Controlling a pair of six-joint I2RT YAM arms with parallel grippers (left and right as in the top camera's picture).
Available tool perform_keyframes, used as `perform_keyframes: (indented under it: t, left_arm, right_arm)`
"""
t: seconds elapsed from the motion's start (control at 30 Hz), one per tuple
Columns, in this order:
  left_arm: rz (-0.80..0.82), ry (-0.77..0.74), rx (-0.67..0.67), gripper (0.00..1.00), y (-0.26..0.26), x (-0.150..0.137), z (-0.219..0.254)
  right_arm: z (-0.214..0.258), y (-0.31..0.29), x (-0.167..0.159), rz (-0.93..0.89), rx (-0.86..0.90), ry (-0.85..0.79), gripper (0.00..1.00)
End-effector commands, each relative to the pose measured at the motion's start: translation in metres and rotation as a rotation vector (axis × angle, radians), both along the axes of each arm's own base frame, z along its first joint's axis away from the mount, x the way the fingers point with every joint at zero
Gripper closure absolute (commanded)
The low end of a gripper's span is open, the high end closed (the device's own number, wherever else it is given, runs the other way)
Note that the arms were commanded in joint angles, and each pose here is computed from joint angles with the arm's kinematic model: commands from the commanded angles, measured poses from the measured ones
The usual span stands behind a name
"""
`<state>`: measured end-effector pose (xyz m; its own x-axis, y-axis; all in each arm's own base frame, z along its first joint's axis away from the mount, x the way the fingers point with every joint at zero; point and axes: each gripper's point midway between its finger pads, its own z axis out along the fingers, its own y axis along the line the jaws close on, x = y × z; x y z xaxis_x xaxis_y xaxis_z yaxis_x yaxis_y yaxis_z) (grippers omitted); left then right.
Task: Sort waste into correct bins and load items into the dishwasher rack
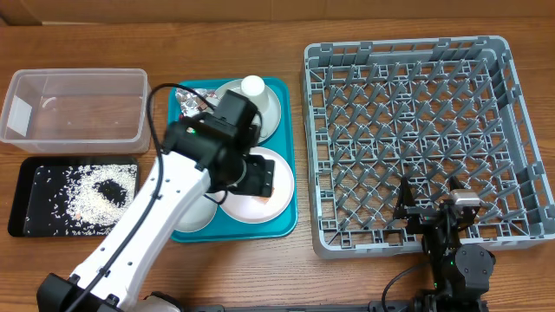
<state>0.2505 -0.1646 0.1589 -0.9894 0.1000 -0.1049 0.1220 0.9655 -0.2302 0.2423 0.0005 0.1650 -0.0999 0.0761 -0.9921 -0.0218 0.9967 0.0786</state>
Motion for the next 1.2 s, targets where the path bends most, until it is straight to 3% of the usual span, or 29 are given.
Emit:
perform_keyframes:
  t: [0.0,0.17,0.33,0.67,0.83,1.0,1.1,1.17]
  left_arm:
    - [-0.009,0.007,0.033,0.0,-0.013,-0.008,-0.006]
    - [-0.003,-0.045,0.143,0.0,0.002,-0.002,-0.009]
    - [0.249,-0.054,0.296,0.0,0.057,0.009,-0.007]
    - [0.467,0.024,0.311,0.0,0.119,0.015,-0.005]
    - [0.442,-0.078,0.248,0.0,0.121,0.03,0.029]
    - [0.599,-0.24,0.16,0.0,0.144,0.039,0.084]
    - [0.738,-0.295,0.135,0.0,0.176,0.037,0.102]
    - [0.835,-0.296,0.131,0.0,0.2,0.033,0.106]
  right_arm:
    - [0.002,-0.001,0.0,-0.006,-0.001,-0.011,0.0]
    - [0.002,-0.001,0.0,-0.006,-0.001,-0.011,0.0]
    - [0.002,-0.001,0.0,-0.006,-0.001,-0.011,0.0]
    - [0.002,-0.001,0.0,-0.006,-0.001,-0.011,0.0]
    - [0.014,-0.001,0.0,-0.006,-0.004,-0.06,0.0]
    - [0.039,0.048,-0.008,0.283,0.045,-0.155,0.0]
    - [0.059,0.087,-0.029,0.539,0.215,-0.183,0.0]
    - [0.07,0.096,-0.038,0.617,0.352,-0.171,0.0]
